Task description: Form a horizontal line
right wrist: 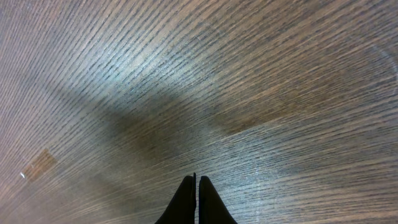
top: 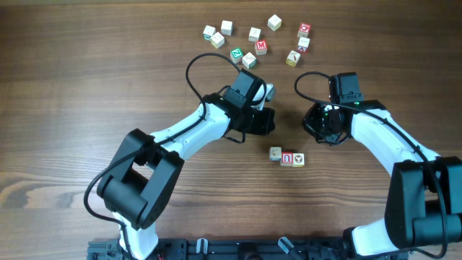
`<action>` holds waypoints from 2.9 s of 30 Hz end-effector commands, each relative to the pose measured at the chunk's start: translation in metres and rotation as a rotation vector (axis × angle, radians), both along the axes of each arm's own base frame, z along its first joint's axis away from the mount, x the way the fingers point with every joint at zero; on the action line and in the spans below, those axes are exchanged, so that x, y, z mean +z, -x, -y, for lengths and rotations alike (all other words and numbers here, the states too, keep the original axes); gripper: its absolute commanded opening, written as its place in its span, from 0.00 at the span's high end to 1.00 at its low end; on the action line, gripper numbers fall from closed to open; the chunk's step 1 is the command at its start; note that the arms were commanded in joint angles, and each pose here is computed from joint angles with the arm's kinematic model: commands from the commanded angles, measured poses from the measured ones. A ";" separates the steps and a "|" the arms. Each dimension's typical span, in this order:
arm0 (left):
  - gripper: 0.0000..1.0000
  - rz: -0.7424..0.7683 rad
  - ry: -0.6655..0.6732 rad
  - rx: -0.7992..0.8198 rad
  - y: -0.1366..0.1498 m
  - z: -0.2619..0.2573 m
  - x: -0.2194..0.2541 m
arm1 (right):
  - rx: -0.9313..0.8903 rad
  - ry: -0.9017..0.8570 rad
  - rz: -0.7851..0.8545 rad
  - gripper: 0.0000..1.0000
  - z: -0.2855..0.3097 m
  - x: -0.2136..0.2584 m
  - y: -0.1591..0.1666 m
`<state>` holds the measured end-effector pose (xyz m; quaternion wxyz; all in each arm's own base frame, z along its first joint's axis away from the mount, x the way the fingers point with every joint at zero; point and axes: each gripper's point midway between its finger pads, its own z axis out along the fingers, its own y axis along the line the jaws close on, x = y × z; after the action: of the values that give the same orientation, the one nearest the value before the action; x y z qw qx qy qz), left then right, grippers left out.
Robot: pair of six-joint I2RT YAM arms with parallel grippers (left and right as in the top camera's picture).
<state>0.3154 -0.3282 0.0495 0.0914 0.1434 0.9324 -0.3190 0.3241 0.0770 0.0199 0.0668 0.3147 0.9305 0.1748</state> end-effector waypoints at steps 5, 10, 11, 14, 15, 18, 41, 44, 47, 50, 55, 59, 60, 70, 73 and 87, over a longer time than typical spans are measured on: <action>0.96 -0.046 -0.014 0.058 -0.002 0.005 -0.013 | 0.003 -0.008 0.003 0.95 -0.001 0.001 -0.003; 0.96 -0.074 -0.022 0.049 0.009 0.015 -0.019 | 0.003 -0.008 0.001 0.95 -0.001 0.001 -0.003; 0.96 -0.074 -0.022 0.044 0.011 0.017 -0.019 | 0.003 -0.008 0.001 0.95 -0.001 0.001 -0.003; 0.96 -0.091 -0.037 0.031 0.020 0.018 -0.021 | 0.004 -0.007 0.001 0.96 -0.001 0.001 -0.003; 0.96 -0.097 -0.043 0.030 0.021 0.017 -0.022 | 0.003 -0.008 0.001 0.95 -0.001 0.001 -0.003; 0.96 -0.118 -0.060 0.030 0.025 0.013 -0.025 | 0.003 -0.004 0.001 0.95 -0.001 0.001 -0.003; 0.96 -0.191 -0.078 0.055 0.036 0.009 -0.027 | 0.001 0.003 -0.002 0.95 0.001 0.000 -0.002; 0.96 -0.200 -0.068 0.049 0.038 0.010 -0.026 | 0.001 0.003 -0.001 0.95 0.001 0.000 -0.002; 0.96 -0.189 -0.059 0.049 0.035 0.012 -0.025 | 0.001 0.003 -0.001 0.95 0.001 0.000 -0.002; 0.96 -0.174 -0.045 0.048 0.032 0.015 -0.023 | 0.001 0.003 -0.001 0.95 0.001 0.000 -0.002; 0.96 -0.183 -0.040 0.049 0.033 0.015 -0.023 | 0.000 0.004 -0.001 0.95 0.001 0.000 -0.002; 0.96 -0.188 -0.036 0.046 0.034 0.016 -0.022 | -0.001 0.007 -0.001 0.95 0.001 0.000 -0.002; 0.96 -0.190 -0.036 0.045 0.034 0.016 -0.022 | 0.000 0.008 -0.001 0.95 0.001 0.000 -0.002; 0.96 -0.202 -0.045 0.006 0.050 0.025 -0.023 | -0.002 0.015 -0.001 0.95 0.003 0.000 -0.002; 0.96 -0.201 -0.046 0.003 0.051 0.026 -0.023 | -0.002 0.015 -0.001 0.95 0.003 0.000 -0.002; 0.96 -0.154 -0.038 0.121 0.009 0.002 -0.022 | -0.008 0.038 -0.022 0.95 0.007 -0.003 0.003</action>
<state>0.2786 -0.3463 0.0285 0.0210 0.1047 0.9452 -0.3084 0.3191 0.0757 0.0183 0.0580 0.3170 0.9316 0.1681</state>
